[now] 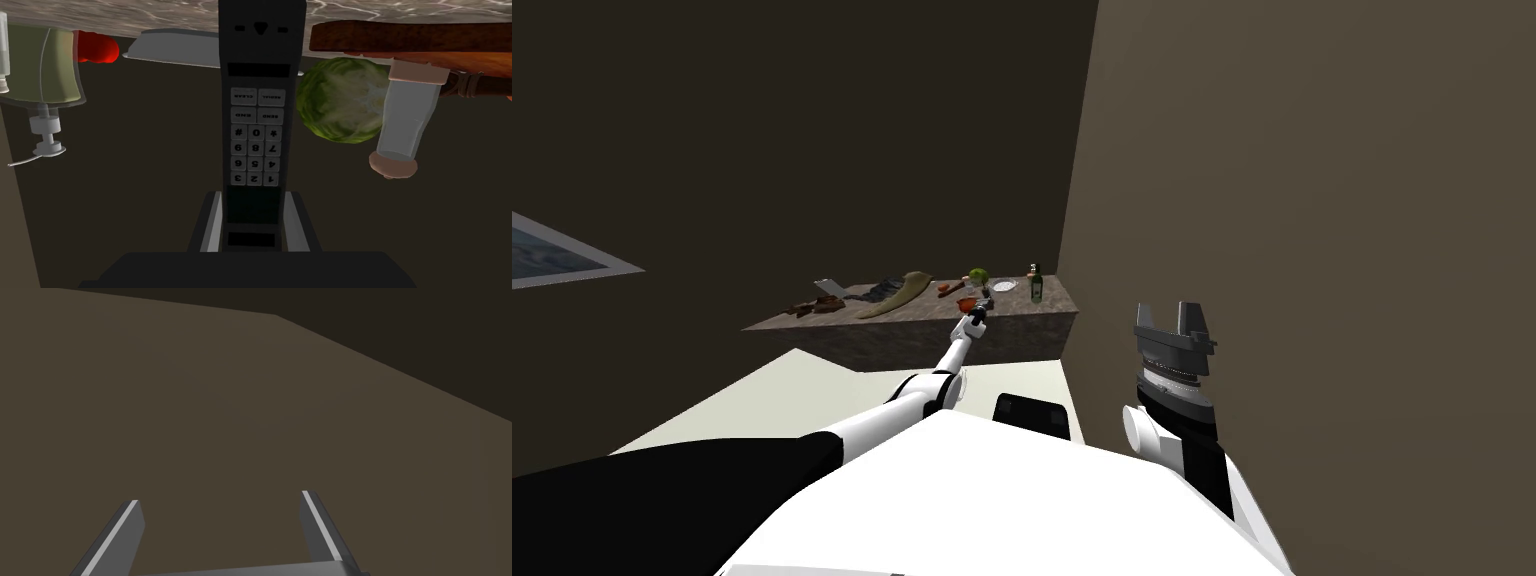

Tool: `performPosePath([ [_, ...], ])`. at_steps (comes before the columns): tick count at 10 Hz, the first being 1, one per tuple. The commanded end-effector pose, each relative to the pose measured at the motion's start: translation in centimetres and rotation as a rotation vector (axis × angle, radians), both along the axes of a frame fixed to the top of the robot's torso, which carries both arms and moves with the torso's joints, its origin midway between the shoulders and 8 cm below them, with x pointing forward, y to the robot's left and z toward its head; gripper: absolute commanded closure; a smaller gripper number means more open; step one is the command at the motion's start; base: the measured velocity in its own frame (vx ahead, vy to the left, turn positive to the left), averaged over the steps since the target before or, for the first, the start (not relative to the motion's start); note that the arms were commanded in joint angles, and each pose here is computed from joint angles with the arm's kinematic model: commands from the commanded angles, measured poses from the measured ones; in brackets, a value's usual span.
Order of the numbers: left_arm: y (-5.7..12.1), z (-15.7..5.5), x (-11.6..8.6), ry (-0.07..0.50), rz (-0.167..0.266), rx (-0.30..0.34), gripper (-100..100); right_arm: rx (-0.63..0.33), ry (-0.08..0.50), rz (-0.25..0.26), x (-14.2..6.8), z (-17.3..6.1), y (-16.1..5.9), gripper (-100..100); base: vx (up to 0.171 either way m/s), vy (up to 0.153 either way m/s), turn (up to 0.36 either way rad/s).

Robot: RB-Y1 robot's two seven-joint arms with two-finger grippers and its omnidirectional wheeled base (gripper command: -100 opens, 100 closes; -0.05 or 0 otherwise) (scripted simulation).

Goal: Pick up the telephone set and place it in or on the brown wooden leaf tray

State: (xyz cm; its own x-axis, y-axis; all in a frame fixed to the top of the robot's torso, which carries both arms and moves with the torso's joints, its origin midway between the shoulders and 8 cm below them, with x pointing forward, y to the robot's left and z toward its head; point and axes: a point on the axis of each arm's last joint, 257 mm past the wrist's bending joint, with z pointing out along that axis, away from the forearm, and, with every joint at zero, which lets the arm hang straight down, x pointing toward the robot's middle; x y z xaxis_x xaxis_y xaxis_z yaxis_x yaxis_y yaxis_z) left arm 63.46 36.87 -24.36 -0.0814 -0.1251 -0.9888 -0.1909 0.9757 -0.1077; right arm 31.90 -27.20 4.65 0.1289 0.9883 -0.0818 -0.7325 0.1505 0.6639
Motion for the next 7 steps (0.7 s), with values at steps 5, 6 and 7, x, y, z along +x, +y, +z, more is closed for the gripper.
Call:
performPosePath([
  [5, 0.1, 2.6, 1.8, -0.015, -0.022, 0.025, 100, 0.000, 0.001, 0.000, 0.0, 0.0, 0.0, 0, -0.064, 0.154, 0.036],
  [6, 0.1, 2.9, 2.1, -0.012, -0.031, 0.038, 100, 0.000, 0.001, 0.000, 0.0, 0.0, 0.0, 0, 0.136, 0.069, 0.088],
  [7, 0.0, 3.1, 2.4, -0.008, -0.040, 0.050, 100, 0.000, 0.001, 0.000, 0.0, 0.0, 0.0, 0, 0.145, 0.076, 0.104],
])
